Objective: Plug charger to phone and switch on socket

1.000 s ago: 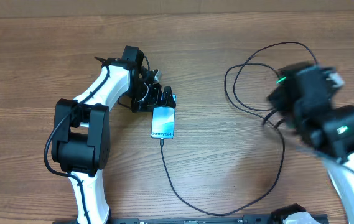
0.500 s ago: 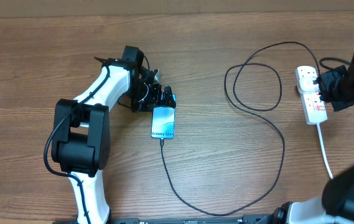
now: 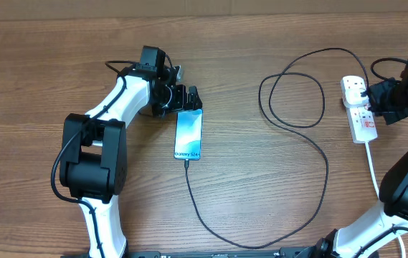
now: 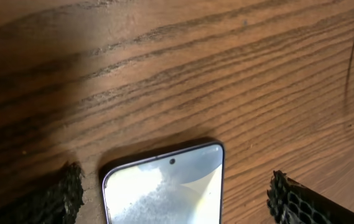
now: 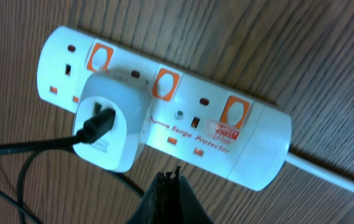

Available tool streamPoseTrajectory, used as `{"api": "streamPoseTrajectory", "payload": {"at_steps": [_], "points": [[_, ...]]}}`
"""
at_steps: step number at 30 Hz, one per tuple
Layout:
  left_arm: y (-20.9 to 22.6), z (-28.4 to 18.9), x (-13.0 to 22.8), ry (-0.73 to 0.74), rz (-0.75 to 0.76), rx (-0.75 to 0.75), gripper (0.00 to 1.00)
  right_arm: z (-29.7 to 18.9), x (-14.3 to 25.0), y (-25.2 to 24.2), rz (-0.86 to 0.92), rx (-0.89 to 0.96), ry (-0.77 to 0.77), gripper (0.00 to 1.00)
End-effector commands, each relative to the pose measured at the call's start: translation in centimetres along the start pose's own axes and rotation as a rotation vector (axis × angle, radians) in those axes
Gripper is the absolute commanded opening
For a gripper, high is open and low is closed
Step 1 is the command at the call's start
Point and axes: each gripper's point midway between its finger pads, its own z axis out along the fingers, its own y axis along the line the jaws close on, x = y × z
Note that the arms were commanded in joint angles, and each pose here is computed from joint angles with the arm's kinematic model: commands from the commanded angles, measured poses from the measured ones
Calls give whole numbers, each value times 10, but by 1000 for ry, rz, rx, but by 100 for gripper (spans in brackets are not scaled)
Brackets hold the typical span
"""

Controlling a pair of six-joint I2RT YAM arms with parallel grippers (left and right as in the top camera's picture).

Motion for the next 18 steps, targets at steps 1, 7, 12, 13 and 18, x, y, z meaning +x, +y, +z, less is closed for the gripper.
{"api": "streamPoseTrajectory", "payload": {"at_steps": [1, 7, 12, 13, 18], "points": [[59, 38, 64, 224, -156, -158, 100, -11, -21, -4, 17, -8, -55, 4], [63, -2, 66, 217, -98, -260, 100, -11, -28, -7, 30, -12, -68, 4], [27, -77, 55, 81, -19, -288, 100, -4, -31, -9, 31, 5, -76, 4], [14, -95, 53, 38, 6, -278, 100, -1, -31, -9, 31, 9, -71, 4], [-52, -181, 62, -199, 164, -246, 100, 13, -30, -11, 28, 24, -48, 4]]}}
